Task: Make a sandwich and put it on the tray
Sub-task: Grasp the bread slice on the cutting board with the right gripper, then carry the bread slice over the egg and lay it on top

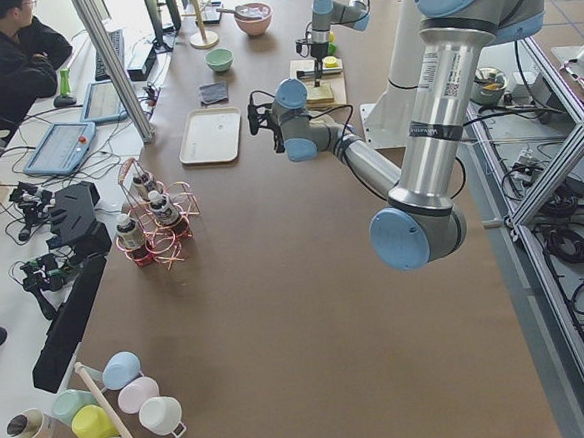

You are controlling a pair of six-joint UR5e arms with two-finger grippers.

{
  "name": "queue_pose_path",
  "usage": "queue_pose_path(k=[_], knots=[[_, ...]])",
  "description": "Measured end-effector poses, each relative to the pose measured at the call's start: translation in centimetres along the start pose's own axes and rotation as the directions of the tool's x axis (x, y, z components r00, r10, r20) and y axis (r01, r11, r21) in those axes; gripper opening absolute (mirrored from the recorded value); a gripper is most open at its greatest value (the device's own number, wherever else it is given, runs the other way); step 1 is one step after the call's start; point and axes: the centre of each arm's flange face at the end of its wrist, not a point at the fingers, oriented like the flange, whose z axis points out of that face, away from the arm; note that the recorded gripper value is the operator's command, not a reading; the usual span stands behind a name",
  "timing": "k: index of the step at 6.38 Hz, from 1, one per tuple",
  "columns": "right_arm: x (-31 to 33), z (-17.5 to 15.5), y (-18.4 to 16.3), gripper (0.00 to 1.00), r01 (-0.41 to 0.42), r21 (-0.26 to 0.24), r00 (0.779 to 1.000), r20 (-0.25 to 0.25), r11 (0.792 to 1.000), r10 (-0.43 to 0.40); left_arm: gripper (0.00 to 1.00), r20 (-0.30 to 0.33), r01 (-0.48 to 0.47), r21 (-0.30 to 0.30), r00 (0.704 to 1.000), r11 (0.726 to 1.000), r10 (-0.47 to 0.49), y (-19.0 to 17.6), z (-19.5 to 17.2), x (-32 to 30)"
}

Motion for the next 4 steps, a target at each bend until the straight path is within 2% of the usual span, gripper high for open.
queue_pose_path(k=[1, 2, 4], knots=[[-0.6, -1.1, -0.5, 0.0, -0.002, 0.006, 1.0, 0.027, 1.0, 0.002, 0.98, -0.001, 0.0, 0.0, 1.0, 1.0, 0.0, 0.0, 0.0, 0.1], [-1.1, -2.7, -1.1, 0.0, -0.001, 0.004, 0.997, 0.08, 1.0, 0.0, 0.98, -0.002, -0.001, 0.0, 1.0, 1.0, 0.001, 0.0, 0.1, 0.1], [-2.5, -6.1, -3.1, 0.0, 0.01, 0.008, 0.974, 0.228, 1.0, -0.011, 0.98, 0.002, 0.001, -0.002, 1.0, 1.0, -0.001, -0.1, 0.2, 0.0]])
